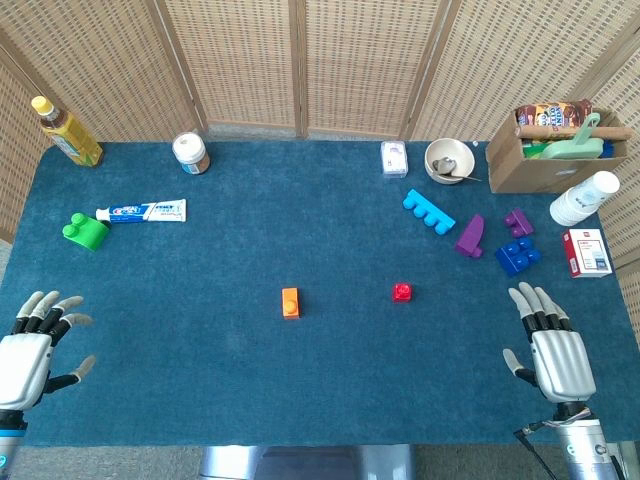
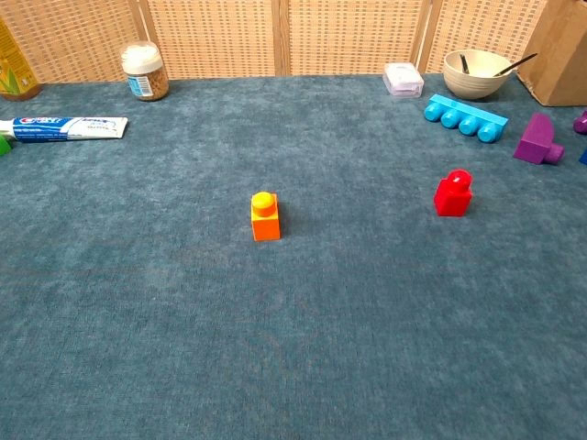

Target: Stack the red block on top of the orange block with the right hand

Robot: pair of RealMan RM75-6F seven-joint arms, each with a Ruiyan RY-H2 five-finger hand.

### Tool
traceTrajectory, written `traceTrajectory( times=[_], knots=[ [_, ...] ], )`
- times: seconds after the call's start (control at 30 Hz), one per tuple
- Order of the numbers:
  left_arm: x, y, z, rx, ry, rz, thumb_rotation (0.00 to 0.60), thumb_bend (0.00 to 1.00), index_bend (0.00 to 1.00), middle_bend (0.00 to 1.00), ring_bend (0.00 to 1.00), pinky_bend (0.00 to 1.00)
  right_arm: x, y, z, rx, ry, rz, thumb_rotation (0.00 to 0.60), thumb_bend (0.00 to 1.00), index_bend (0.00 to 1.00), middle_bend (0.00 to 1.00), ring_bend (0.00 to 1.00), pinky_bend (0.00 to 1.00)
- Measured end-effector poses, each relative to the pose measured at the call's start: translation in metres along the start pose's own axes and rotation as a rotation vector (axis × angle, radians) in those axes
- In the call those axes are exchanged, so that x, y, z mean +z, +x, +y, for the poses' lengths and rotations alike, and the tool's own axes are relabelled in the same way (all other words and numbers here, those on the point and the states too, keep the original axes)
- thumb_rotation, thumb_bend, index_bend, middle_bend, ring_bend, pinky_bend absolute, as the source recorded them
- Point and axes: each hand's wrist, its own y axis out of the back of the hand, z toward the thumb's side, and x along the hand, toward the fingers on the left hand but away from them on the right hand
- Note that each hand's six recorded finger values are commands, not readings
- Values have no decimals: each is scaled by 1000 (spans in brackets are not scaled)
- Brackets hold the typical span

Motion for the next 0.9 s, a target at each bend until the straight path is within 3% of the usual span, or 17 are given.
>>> traceTrajectory(
  times=[0.33,0.67,0.9],
  knots=[
    [5,0,-1,-1,1,-14,600,305,355,228,116,80,0,1,-1,4,-10,7,600,261,23,73,18,190],
    [5,-7,15,42,14,-18,600,304,355,228,116,80,8,-2,1,-2,-55,38,600,263,30,97,62,214],
    [6,-9,18,38,15,-26,600,305,355,228,117,80,23,-14,-2,6,-98,84,600,346,150,189,155,249]
  ],
)
